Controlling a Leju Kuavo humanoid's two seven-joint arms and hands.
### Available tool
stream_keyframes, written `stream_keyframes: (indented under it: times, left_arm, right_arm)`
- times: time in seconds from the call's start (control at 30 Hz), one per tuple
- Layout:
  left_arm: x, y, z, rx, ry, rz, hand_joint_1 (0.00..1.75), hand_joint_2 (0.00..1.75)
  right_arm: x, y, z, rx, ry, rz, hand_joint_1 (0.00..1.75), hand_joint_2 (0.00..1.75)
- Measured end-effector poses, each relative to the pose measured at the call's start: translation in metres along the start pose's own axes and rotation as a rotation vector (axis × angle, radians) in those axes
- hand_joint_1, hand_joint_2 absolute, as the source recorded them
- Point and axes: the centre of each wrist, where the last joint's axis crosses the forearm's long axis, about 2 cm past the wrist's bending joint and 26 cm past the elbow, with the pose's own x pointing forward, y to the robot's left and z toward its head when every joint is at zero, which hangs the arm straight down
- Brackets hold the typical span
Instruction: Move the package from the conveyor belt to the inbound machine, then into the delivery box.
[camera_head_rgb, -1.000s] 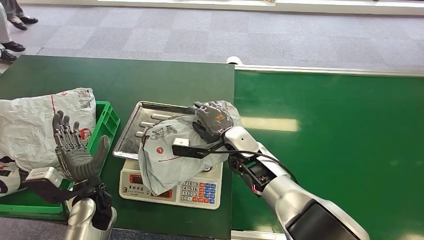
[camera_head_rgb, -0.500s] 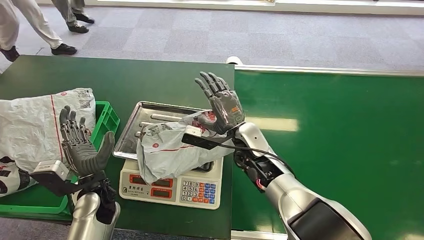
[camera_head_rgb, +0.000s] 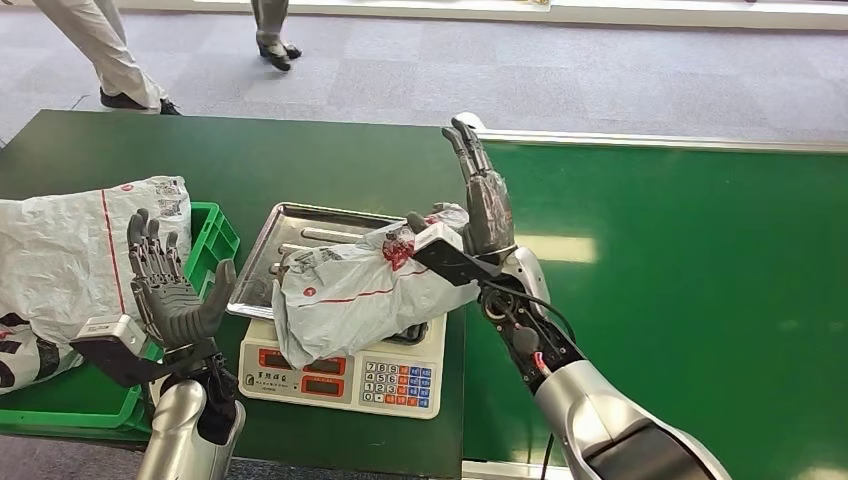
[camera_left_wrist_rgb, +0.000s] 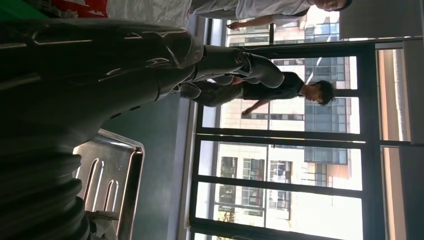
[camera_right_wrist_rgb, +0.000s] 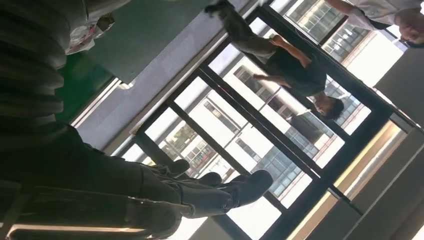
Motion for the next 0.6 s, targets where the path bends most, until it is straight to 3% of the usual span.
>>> stream_keyframes:
  times: [0.33,0.6]
  left_arm:
    - [0.001,0.009,0.013,0.004,0.014,-0.041,0.0,1.75]
    - [0.003,0.012,0.019,0.006,0.019,-0.048,0.0,1.75]
  right_arm:
    - [0.013,0.003,0.037,-0.25,0.069,-0.427,0.0,1.75]
    - [0.019,-0.001,0.065,-0.325,0.065,-0.482,0.0,1.75]
